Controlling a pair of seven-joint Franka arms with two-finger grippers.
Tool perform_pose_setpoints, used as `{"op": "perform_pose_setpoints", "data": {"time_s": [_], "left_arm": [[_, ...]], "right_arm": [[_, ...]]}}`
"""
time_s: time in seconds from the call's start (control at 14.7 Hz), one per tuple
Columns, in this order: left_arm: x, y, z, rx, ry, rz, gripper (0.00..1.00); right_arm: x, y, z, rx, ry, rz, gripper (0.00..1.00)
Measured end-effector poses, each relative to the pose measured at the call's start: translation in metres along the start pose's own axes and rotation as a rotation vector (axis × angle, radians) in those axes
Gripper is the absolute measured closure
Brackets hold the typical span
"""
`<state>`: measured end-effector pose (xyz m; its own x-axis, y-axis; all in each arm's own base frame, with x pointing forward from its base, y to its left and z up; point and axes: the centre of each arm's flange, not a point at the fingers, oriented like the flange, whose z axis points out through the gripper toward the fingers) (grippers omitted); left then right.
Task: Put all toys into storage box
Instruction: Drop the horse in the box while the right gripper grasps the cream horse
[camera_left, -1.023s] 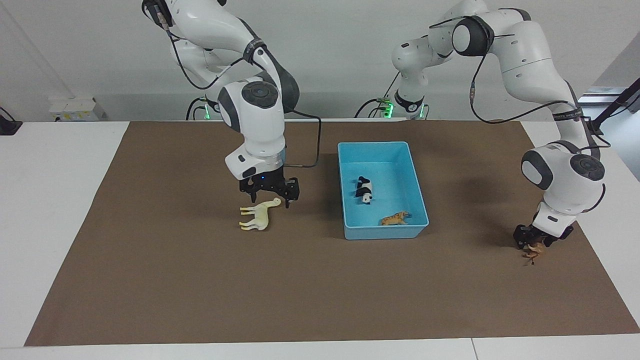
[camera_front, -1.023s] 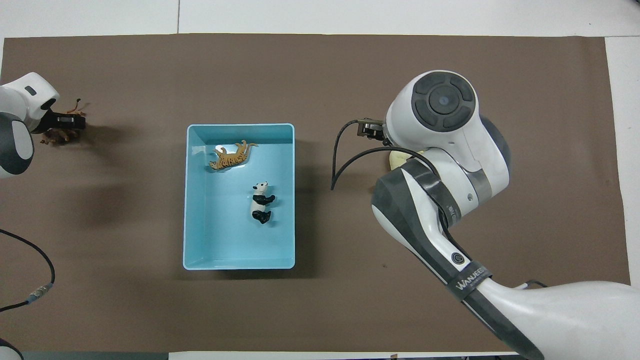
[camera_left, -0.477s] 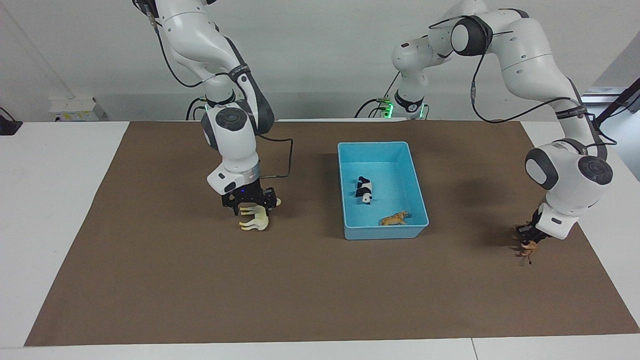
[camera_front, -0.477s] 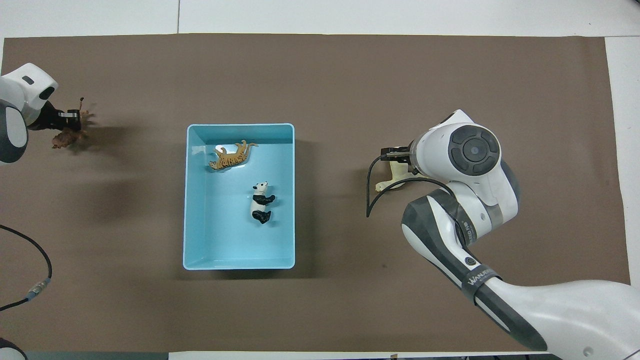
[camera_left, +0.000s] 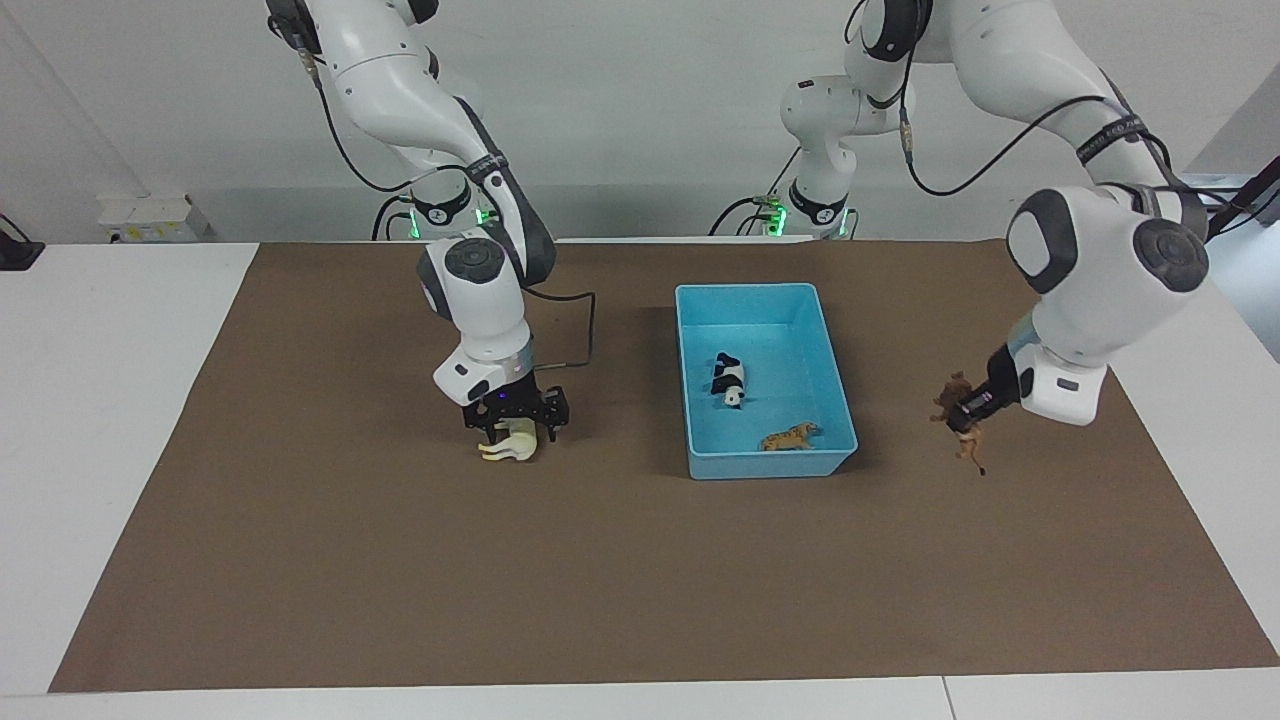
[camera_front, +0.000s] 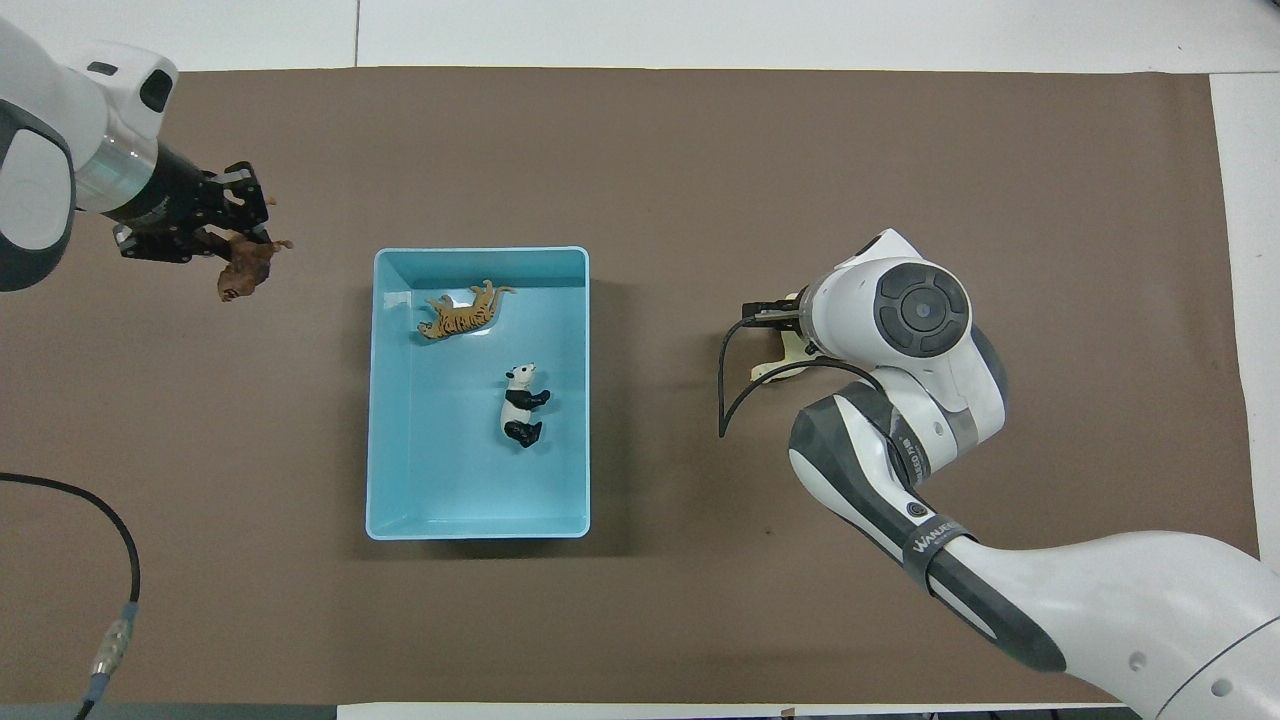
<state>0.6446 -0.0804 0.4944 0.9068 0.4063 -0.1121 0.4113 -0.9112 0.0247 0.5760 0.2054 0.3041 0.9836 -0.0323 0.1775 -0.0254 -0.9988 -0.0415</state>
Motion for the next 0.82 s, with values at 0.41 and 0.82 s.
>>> {"op": "perform_pose_setpoints", "data": {"time_s": [0.41,0.82], "left_arm": [[-0.124,0.088,0.06,0.066,-0.043,-0.016,0.68],[-0.161,0.077,0.094,0.075,-0.038,-0.04,0.16]], "right_arm": [[-0.005,0.0,0.01,0.016,0.006,-0.002,0.0],[-0.005,0.001,0.019,0.02,-0.003,0.004,0.37]]}}
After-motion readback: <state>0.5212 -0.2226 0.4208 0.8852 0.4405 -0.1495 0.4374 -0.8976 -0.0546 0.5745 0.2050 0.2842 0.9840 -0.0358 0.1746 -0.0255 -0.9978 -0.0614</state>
